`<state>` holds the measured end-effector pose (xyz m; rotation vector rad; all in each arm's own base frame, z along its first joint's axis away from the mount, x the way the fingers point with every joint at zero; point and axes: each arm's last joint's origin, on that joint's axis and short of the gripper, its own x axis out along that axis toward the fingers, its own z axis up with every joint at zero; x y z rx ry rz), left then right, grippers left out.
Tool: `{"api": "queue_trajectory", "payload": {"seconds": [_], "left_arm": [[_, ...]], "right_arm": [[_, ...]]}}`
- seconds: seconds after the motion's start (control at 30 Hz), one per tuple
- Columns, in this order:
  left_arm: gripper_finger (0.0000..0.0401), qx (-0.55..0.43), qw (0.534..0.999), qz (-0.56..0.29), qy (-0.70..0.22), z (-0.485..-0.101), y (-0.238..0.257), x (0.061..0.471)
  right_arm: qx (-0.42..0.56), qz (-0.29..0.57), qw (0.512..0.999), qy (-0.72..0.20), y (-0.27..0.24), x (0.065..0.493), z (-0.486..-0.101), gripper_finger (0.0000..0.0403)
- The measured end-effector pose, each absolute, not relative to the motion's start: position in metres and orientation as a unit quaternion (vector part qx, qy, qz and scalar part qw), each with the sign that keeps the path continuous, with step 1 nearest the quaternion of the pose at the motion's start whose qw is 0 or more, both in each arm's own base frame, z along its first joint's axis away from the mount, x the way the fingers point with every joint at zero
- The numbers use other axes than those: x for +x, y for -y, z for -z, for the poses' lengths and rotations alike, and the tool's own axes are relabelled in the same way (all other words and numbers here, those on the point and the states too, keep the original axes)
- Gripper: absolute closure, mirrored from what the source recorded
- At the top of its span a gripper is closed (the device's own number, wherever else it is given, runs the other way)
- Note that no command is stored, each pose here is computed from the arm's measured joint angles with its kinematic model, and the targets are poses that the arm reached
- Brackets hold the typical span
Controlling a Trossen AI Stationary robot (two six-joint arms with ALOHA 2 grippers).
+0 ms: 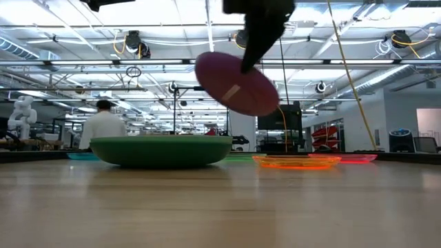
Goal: Stack plastic plates
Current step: Stack the purple plate on top of the orange plate
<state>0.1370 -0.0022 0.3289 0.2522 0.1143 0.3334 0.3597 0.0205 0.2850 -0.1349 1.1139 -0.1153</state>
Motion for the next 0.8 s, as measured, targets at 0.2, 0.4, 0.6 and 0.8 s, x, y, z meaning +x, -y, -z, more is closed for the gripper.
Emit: {"api": "queue_trajectory", "payload": {"seconds": [0.2,0.4,0.6,0.8], "left_arm": [[0.0397,0.134,0.975,-0.164,-0.066,-0.327,0.002,0.137],[0.0397,0.13,0.975,-0.163,-0.071,-0.326,0.002,0.137],[0.0397,0.13,0.975,-0.162,-0.082,-0.324,0.002,0.137],[0.0397,0.127,0.975,-0.162,-0.09,-0.322,0.002,0.136]], "right_arm": [[-0.147,0.003,0.836,-0.528,-0.015,0.4,-0.28,0.04],[-0.208,-0.041,0.813,-0.542,-0.015,0.432,-0.271,0.04],[-0.273,-0.11,0.783,-0.547,-0.018,0.449,-0.256,0.04],[-0.289,-0.156,0.759,-0.562,-0.022,0.456,-0.233,0.0399]]}}
